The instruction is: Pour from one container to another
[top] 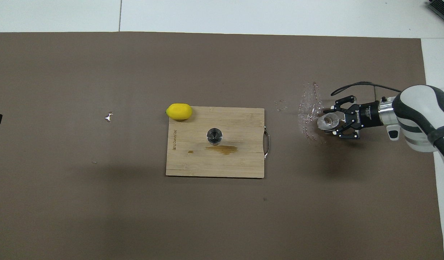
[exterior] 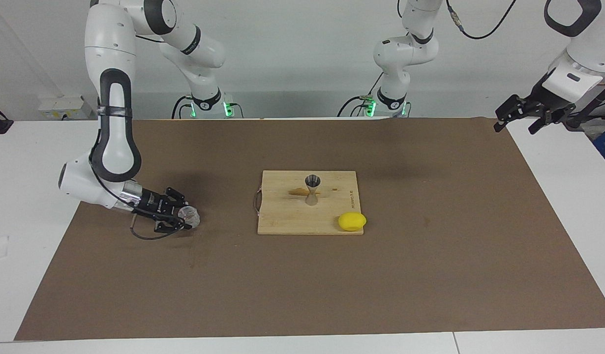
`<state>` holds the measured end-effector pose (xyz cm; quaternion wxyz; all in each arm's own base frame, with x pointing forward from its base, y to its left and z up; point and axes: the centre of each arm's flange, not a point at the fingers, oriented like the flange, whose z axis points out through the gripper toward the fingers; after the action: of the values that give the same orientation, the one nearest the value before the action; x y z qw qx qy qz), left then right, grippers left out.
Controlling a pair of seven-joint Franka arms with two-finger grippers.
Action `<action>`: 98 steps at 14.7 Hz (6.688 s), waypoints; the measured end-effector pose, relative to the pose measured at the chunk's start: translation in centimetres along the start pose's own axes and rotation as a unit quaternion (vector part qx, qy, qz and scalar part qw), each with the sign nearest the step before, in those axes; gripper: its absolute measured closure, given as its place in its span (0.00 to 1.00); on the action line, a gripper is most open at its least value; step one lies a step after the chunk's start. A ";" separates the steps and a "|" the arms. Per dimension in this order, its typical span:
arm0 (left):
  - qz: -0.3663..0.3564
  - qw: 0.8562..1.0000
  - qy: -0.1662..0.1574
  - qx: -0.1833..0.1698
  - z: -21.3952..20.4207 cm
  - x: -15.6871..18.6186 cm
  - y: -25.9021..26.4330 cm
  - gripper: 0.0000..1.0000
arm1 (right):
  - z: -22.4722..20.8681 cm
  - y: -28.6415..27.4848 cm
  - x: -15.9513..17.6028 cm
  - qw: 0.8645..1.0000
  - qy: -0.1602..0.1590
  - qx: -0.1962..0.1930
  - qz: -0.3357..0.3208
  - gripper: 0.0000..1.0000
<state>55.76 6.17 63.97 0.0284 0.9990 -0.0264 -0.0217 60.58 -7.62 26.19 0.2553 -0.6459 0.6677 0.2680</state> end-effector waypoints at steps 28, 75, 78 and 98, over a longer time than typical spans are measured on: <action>-0.070 0.997 0.004 0.015 -1.9 -1.7 2.4 0.00 | 12.9 3.0 -39.5 0.966 0.217 -0.028 -0.135 0.49; -0.039 0.999 0.026 0.018 0.7 -1.7 6.2 0.00 | 17.8 6.8 -44.7 0.895 0.348 -0.023 -0.277 0.49; -0.039 0.999 0.024 0.018 0.9 -1.7 6.1 0.00 | 16.8 5.5 -43.0 0.923 0.308 -0.024 -0.228 0.49; -0.040 0.999 0.023 0.018 1.0 -2.0 6.1 0.00 | 4.0 -1.0 -6.6 0.998 0.056 0.003 -0.005 0.49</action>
<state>53.41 0.09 63.44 0.0105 0.9999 0.0134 0.0007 61.75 -0.05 27.82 0.2207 -0.6625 0.6787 0.2276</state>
